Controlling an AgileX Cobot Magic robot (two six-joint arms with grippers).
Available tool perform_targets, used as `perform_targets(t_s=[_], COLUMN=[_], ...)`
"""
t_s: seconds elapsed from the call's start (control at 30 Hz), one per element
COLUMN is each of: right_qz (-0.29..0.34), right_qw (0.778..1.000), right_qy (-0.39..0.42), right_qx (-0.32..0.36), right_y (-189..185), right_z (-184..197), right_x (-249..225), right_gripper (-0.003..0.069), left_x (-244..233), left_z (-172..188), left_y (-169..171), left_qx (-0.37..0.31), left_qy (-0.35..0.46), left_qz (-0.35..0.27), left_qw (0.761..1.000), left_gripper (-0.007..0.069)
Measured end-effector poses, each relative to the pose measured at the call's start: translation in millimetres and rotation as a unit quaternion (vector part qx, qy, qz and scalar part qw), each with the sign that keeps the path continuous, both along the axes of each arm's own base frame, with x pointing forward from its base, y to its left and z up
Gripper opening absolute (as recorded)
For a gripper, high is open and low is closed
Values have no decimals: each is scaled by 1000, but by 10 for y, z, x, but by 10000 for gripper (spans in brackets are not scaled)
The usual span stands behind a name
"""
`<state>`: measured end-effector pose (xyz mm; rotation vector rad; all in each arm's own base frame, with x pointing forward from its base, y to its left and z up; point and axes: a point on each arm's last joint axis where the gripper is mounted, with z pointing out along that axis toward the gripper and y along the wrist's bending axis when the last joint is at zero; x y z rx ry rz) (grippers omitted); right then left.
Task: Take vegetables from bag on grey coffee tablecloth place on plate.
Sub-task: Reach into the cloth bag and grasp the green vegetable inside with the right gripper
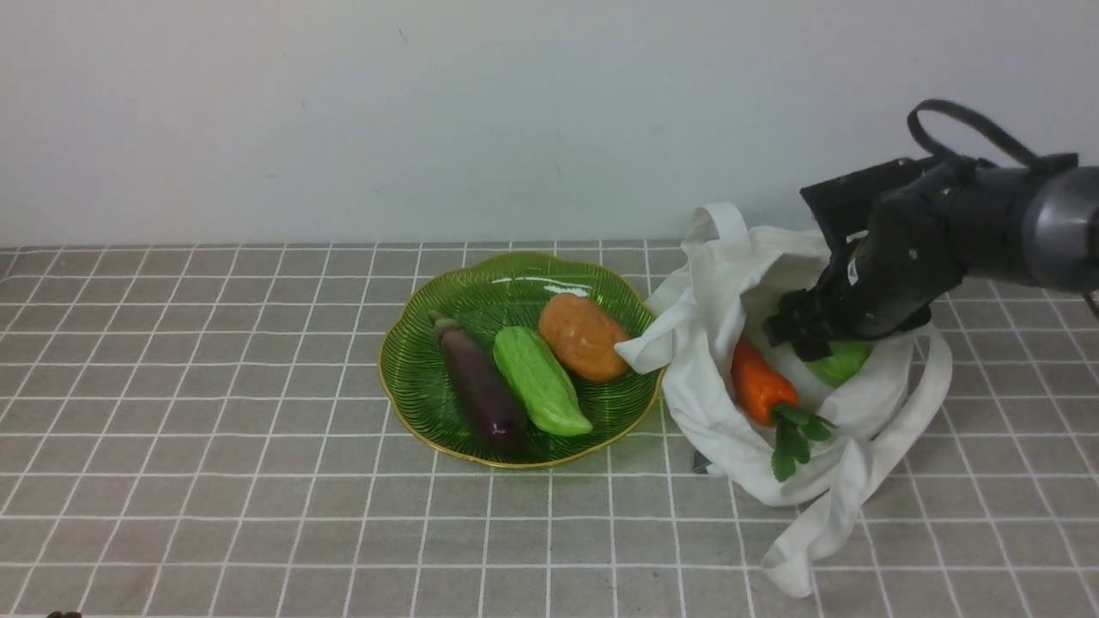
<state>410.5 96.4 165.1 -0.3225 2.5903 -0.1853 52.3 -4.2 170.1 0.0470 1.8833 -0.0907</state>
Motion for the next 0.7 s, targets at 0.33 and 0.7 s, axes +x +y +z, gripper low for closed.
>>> perform_targets(t_s=[0.33,0.7], right_qz=[-24,-45], right_qw=[1000,998], right_qy=[14,36], right_qx=[0,15], right_y=[-5,6], right_z=[-199,-245], right_x=[34,7], right_gripper=[513,395], left_x=[0,0], left_z=[0,0], left_y=[0,0], left_qx=[0,0], left_qy=[0,0], left_qz=[0,0], left_qw=[1000,1000], left_gripper=[-5,-5])
